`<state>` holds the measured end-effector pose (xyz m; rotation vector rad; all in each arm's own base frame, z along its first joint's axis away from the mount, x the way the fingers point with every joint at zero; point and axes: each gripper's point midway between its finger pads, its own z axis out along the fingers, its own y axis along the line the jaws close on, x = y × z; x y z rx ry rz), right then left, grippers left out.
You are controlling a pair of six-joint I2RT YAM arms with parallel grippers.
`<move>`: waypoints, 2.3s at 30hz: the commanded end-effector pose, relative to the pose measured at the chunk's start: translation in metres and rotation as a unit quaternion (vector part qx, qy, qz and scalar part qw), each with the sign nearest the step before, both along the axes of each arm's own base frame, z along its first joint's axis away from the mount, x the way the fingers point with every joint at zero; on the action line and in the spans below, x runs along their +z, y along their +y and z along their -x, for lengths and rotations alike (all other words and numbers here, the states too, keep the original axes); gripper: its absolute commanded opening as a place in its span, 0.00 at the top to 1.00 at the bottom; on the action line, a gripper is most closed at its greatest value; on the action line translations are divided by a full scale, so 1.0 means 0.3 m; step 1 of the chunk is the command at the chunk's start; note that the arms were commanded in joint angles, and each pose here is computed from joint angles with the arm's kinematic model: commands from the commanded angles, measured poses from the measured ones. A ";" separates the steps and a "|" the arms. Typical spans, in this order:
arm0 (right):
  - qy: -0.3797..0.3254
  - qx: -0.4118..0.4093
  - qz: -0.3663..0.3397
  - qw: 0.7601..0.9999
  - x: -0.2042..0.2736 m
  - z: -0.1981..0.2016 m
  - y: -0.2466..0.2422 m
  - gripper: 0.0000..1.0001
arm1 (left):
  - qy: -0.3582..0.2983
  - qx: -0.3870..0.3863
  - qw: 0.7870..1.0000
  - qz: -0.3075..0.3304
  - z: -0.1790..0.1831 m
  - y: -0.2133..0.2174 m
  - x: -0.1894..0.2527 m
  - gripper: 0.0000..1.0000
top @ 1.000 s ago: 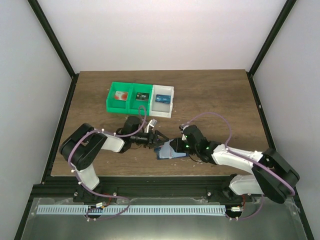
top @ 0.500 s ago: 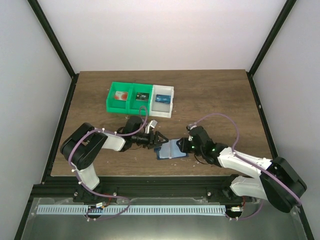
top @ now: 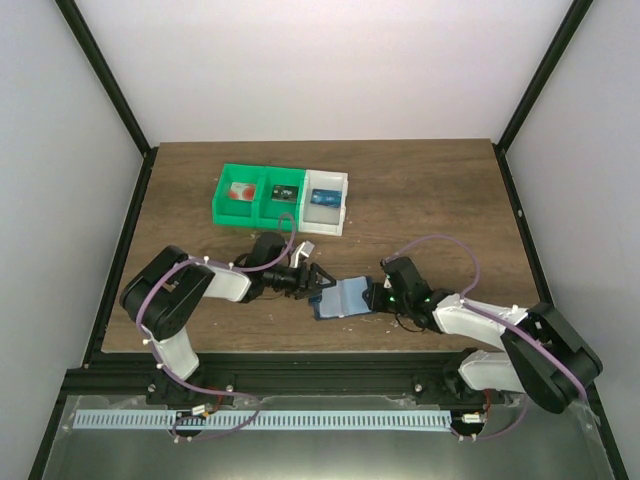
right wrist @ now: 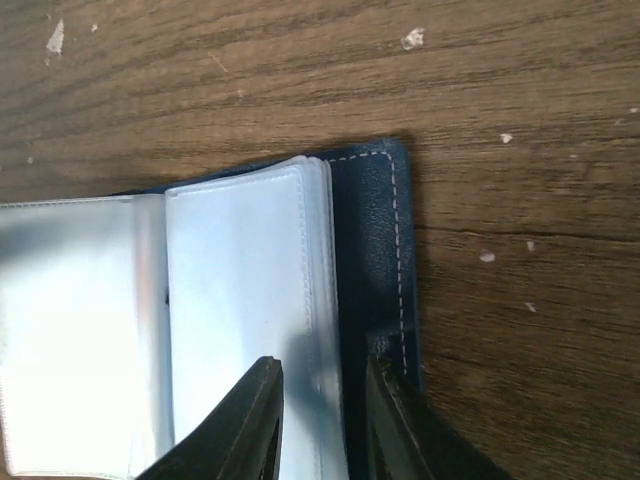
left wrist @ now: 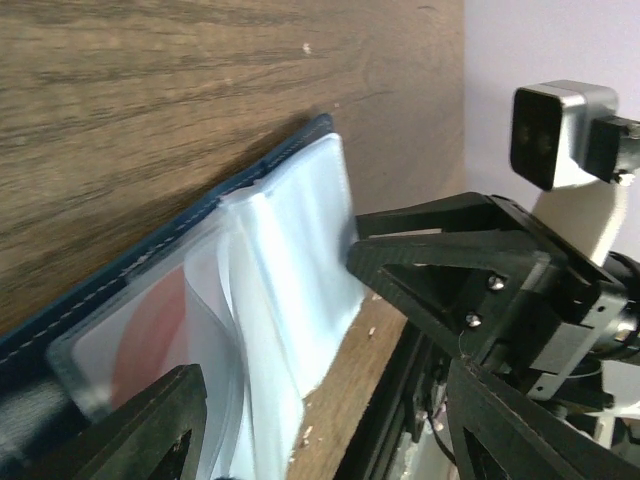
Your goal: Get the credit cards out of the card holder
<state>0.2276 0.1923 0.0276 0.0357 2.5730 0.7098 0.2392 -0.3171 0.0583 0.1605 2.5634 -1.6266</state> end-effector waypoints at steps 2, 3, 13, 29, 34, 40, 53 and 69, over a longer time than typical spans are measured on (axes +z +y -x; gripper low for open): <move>0.005 0.002 -0.030 1.000 0.008 0.001 0.024 0.75 | -0.010 -0.015 0.999 0.049 0.008 -0.041 0.093 0.33; 0.009 0.003 -0.034 0.999 0.006 0.006 0.027 0.75 | -0.008 -0.014 0.999 0.052 0.007 -0.046 0.095 0.33; 0.023 0.022 -0.076 0.997 0.010 0.032 0.070 0.75 | -0.006 -0.029 0.995 0.092 0.027 -0.124 0.164 0.35; 0.013 0.015 -0.065 0.998 0.055 0.021 0.055 0.75 | -0.060 0.025 0.998 -0.026 -0.082 0.075 0.087 0.27; -0.024 0.015 -0.089 0.996 0.188 -0.003 0.069 0.73 | -0.051 0.020 0.998 -0.011 -0.072 0.100 0.082 0.26; -0.044 0.037 -0.132 0.990 0.293 -0.011 0.123 0.72 | -0.044 0.017 0.999 0.004 -0.072 0.096 0.072 0.27; 0.012 0.064 -0.092 0.994 0.121 -0.007 0.165 0.78 | -0.005 0.015 0.999 0.029 -0.067 0.075 0.001 0.27; 0.032 0.047 -0.082 0.995 0.032 0.026 0.133 0.78 | 0.007 0.002 0.999 0.040 -0.008 0.028 -0.005 0.28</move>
